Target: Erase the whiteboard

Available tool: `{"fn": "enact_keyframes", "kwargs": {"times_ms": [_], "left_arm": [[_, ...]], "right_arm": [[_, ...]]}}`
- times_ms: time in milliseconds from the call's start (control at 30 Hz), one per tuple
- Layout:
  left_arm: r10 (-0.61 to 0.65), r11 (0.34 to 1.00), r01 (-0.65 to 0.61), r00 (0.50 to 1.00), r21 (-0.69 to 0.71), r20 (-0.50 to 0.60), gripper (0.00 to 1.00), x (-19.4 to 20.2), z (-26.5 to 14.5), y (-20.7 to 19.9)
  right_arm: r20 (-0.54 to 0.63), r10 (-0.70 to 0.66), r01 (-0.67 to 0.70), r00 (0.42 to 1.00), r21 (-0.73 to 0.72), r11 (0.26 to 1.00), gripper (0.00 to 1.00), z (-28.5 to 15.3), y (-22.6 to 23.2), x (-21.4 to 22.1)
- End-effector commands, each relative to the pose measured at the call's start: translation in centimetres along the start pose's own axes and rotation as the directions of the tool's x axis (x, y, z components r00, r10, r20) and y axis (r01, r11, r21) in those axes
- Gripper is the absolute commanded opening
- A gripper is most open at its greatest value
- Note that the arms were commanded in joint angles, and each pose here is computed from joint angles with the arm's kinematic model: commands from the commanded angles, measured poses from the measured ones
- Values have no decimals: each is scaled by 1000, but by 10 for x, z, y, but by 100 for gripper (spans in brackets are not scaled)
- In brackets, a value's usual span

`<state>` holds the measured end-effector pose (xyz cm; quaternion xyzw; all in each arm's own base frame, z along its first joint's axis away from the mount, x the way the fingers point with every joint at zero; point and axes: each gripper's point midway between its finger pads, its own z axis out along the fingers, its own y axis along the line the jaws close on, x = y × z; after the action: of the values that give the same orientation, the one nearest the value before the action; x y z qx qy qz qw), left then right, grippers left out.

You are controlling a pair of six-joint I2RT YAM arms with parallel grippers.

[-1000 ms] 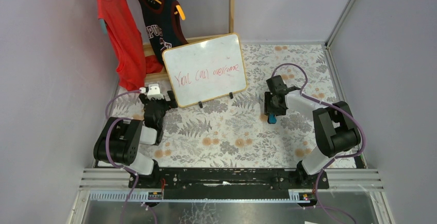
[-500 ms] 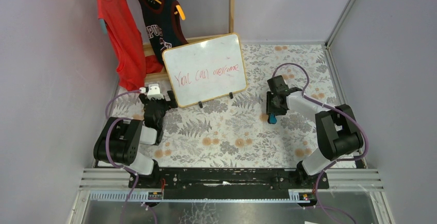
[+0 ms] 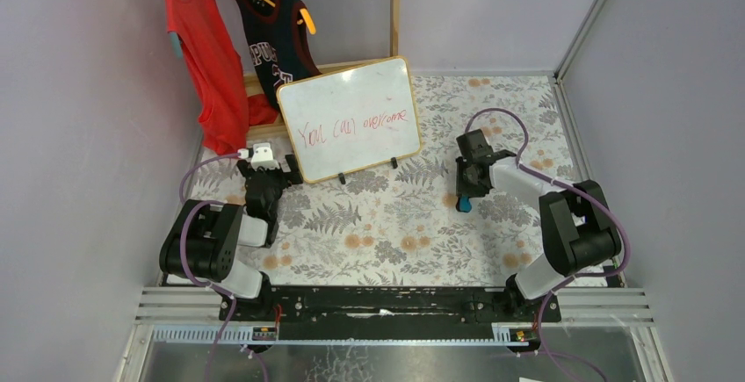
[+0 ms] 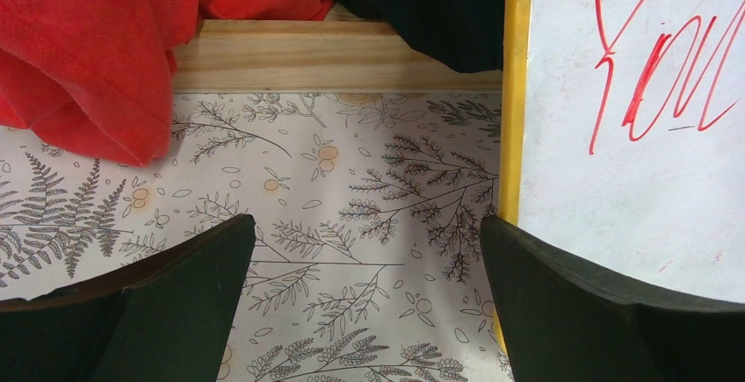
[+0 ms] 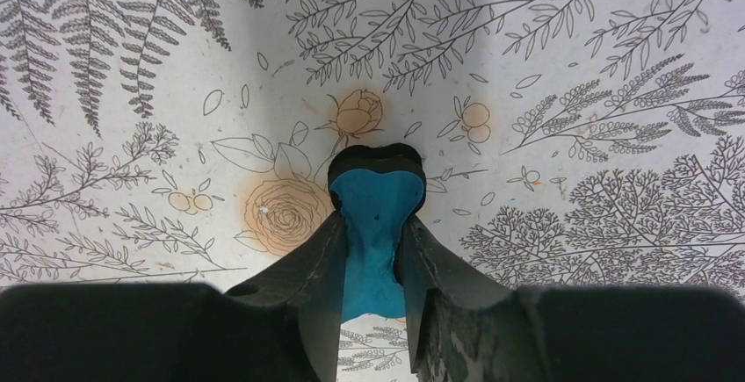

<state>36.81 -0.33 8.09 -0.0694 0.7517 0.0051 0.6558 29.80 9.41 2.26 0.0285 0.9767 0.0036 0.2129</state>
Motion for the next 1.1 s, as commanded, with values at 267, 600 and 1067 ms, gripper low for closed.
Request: {"fn": "enact_keyframes", "kwargs": {"times_ms": [267,600,1067], "left_arm": [[-8,1000,7,998,7,63,100,-18,6,-1],[-8,1000,7,998,8,63,100,-18,6,-2],[69,996,-64,994,58,-80,50,-33,15,-8]], "right_arm": [[71,33,-27,997,-77,997,0,-29,3,3],[113,39,-25,993,-119,993,0,-47,2,9],[183,67,-5,981,-323,946,0,-81,42,46]]}}
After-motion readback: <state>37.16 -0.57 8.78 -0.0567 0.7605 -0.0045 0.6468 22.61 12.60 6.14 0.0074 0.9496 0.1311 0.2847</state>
